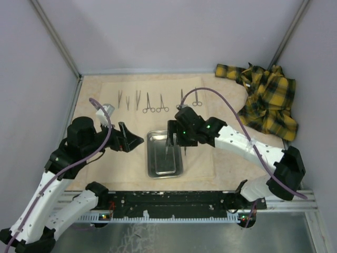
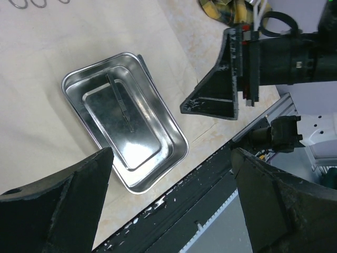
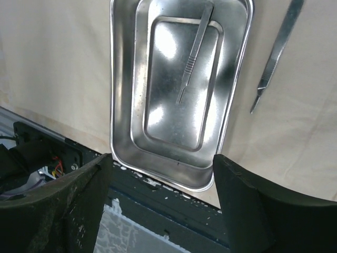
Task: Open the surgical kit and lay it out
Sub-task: Pick up the medical item from the container.
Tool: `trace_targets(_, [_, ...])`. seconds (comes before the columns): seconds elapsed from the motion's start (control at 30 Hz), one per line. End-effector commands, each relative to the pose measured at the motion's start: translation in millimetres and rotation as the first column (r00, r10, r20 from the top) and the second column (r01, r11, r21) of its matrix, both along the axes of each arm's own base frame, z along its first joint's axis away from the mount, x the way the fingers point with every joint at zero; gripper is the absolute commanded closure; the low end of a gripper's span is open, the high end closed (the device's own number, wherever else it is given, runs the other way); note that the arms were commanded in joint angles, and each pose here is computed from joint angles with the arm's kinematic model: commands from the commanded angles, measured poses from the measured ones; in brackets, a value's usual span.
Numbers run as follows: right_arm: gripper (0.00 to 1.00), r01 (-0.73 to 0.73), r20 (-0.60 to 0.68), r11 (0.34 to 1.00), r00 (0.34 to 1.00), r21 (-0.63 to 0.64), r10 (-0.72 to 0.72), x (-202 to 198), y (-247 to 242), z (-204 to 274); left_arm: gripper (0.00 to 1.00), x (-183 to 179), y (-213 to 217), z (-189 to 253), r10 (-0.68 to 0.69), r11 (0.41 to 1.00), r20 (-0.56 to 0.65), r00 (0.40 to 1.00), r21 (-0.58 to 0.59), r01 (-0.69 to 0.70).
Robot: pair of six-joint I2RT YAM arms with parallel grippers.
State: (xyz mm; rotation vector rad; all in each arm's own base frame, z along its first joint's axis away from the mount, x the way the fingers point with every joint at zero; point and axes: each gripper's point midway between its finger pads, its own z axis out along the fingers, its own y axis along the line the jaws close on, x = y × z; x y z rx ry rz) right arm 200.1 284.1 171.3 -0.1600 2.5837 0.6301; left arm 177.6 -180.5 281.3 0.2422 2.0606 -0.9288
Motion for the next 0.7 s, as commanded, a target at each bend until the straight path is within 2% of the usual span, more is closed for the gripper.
trace_targets(0.0, [0.25,-0.002,-0.017,0.998,1.0,0.056,0.003,1,29,2,0.01,-11,2,6,-0.022,1.0,0.023,0.999,-0.012,0.023])
trace_targets(0.4, [0.46,0.062,-0.052,0.992,0.996,-0.112,-0.068,-8,40,-31,0.01,-20,8,19,-0.015,0.999,0.085,0.996,-0.046,0.019])
trace_targets(0.67, [0.53,0.123,-0.059,0.976,0.989,-0.179,-0.136,-12,41,-52,0.01,-24,8,22,-0.027,0.998,0.091,0.995,-0.054,0.032])
